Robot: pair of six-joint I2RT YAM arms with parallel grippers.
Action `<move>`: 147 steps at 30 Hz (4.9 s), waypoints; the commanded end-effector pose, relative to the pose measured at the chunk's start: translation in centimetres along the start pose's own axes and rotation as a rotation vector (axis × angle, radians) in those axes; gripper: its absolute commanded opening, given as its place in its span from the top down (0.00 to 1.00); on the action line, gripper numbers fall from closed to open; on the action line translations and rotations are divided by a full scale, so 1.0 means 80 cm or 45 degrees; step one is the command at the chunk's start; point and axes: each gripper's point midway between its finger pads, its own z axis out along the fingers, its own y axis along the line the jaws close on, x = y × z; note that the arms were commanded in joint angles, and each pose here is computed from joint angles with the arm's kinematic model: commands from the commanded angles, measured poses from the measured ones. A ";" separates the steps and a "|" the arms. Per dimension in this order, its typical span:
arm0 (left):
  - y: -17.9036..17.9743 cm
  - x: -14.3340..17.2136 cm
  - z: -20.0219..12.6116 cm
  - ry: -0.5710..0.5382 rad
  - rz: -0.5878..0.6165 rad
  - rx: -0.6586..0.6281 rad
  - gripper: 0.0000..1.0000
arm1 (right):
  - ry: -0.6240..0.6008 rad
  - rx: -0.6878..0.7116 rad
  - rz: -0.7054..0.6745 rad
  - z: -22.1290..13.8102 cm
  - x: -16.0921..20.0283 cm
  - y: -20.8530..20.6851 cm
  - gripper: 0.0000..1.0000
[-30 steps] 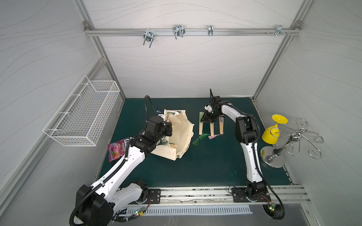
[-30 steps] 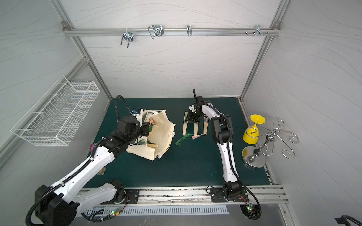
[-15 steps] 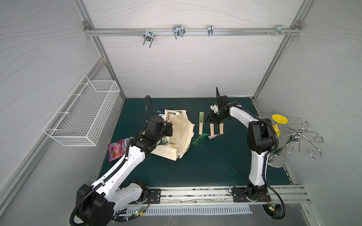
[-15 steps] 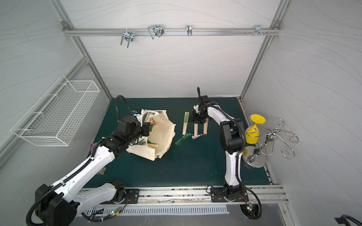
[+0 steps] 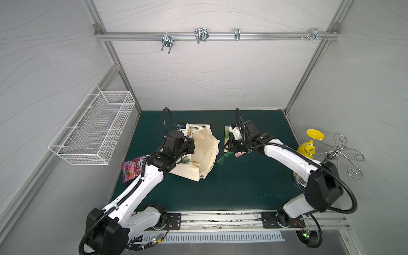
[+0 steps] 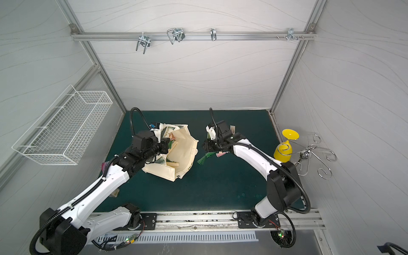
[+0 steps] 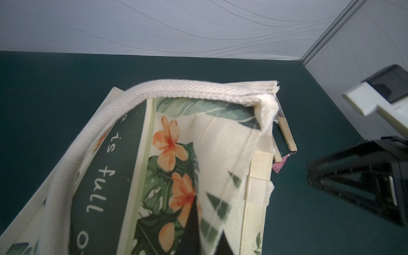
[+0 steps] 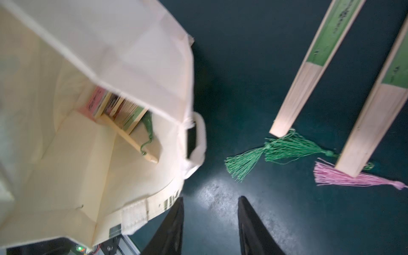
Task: Take out the folding fans from the tote bags
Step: Place the folding fan at the center of the board, then pick up the folding fan from the canvas bag.
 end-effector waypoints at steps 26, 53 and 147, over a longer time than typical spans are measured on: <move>-0.064 -0.050 -0.038 -0.252 0.072 0.370 1.00 | -0.002 -0.054 -0.301 0.089 0.049 0.128 0.42; -0.068 -0.048 -0.035 -0.239 0.046 0.398 1.00 | 0.238 -0.162 -0.490 0.163 0.123 0.128 0.44; 0.022 -0.035 0.014 -0.177 -0.244 -0.111 1.00 | -0.402 -0.290 0.223 -0.190 0.033 -0.009 1.00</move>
